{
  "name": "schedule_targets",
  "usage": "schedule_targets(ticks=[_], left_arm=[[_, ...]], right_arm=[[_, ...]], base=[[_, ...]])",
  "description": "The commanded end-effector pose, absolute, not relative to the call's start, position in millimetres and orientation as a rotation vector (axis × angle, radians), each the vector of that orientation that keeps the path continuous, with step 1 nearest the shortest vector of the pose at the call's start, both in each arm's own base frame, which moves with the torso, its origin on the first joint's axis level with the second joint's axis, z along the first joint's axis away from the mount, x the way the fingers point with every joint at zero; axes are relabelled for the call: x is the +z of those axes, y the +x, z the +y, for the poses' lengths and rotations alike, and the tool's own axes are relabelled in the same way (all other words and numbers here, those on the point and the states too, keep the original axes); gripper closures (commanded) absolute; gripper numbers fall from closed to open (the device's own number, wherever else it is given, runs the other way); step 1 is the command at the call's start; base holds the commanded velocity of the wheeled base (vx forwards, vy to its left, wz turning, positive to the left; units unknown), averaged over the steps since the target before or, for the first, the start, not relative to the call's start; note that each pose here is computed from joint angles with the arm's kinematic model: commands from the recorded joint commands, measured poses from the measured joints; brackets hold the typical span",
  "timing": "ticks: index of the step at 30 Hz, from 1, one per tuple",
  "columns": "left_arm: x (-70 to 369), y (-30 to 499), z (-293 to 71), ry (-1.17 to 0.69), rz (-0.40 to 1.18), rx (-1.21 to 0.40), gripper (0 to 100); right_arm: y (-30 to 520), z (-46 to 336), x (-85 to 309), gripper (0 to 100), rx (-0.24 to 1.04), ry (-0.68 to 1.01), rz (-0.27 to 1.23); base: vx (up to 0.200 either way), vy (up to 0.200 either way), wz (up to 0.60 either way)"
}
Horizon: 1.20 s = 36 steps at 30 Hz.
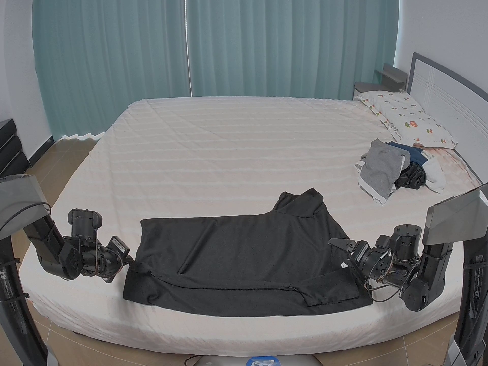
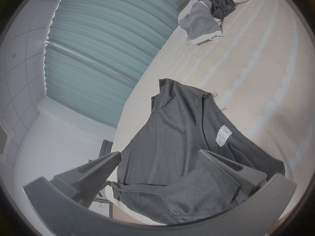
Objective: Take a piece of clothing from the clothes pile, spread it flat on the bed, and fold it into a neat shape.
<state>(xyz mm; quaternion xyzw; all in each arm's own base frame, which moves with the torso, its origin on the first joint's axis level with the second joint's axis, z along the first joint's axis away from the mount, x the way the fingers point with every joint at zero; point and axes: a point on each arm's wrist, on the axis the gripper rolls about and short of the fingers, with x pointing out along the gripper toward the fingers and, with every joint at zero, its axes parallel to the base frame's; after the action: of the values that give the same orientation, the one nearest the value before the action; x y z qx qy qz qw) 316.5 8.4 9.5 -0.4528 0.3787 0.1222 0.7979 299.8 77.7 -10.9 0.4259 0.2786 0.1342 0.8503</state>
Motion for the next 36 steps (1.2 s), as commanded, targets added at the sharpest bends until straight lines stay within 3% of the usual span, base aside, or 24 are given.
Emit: schedule_targets(ticks=[1,12,27,36], left_arm=[[10,324,11,-0.988,0.793,0.266,100],[-5,333,14,-0.945,0.771,0.373,100],[-12,330,12,-0.927,0.791,0.392,100],[-13,328,13,-0.924,0.793,0.399,100]], right_arm=[[300,78,-11,0,0.287,0.896,0.58],[301,77,-9,0,0.264,0.886,0.558],[305,54,-15,0,0.206,0.814,0.53],[300,44,-40,0,0.225,0.714,0.615]], base=[[0.0,0.0,0.0],[0.0,0.0,0.0],[0.0,0.0,0.0],[0.0,0.0,0.0]])
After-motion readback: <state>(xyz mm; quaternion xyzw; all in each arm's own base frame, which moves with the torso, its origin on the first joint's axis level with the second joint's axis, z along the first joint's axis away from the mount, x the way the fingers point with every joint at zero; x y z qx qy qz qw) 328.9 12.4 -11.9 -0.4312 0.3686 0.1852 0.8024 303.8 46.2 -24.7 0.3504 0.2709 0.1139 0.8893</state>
